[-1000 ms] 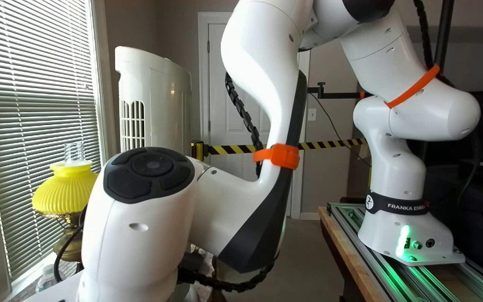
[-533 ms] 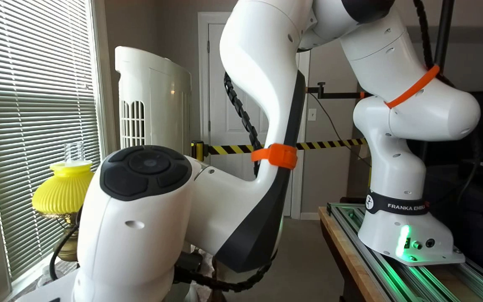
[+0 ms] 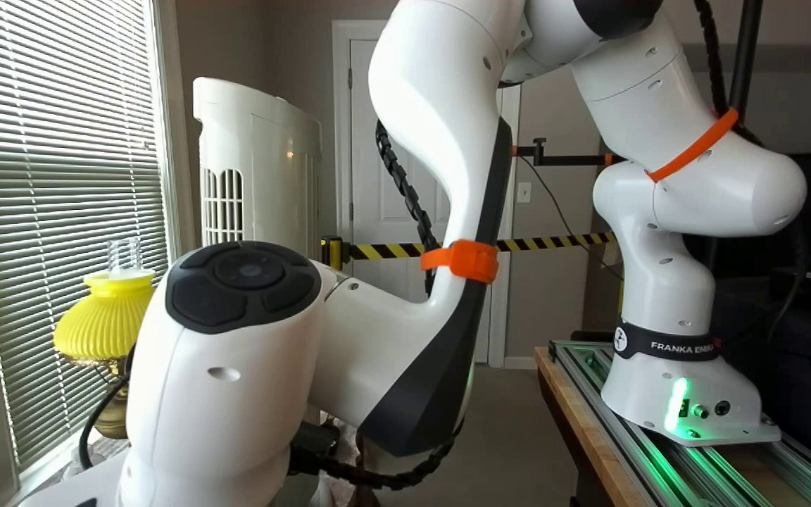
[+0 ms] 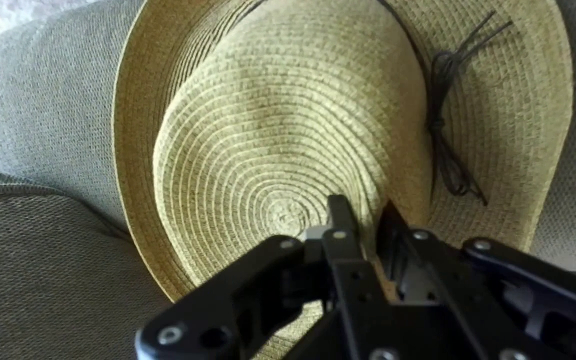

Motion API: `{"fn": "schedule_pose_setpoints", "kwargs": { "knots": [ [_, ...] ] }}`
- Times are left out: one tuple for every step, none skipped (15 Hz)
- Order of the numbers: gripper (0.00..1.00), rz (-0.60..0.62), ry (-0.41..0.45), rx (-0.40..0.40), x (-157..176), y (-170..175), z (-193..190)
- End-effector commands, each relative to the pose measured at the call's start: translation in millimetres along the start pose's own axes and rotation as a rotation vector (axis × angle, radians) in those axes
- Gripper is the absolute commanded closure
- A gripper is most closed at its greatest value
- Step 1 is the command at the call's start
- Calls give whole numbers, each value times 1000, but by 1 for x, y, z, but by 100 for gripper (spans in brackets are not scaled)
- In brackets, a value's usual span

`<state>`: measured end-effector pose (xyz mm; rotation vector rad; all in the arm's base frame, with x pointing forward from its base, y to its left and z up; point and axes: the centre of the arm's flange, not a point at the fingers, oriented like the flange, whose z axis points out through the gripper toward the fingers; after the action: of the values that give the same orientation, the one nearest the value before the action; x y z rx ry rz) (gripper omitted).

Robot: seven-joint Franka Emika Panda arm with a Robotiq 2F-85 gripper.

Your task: Put the hat on the air filter

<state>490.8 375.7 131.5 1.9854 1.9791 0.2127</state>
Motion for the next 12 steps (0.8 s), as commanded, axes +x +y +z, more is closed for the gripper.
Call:
{"fn": "schedule_pose_setpoints", "kwargs": {
  "knots": [
    [97,-1,21,-14,1,-3,5],
    [96,1,22,-15,2,-3,3],
    [95,4,24,-7,2,-3,-1],
    [98,15,20,4,2,-2,-10],
    [98,28,15,6,1,1,-20],
    [98,41,12,9,-1,5,-32],
    [98,63,14,11,-6,13,-51],
    [98,110,9,6,-12,22,-72],
    [98,139,19,4,-18,30,-88],
    [98,175,21,2,-26,38,-111],
    [98,216,17,-9,-33,44,-129],
    [98,246,25,-11,-40,50,-150]
  ]
}}
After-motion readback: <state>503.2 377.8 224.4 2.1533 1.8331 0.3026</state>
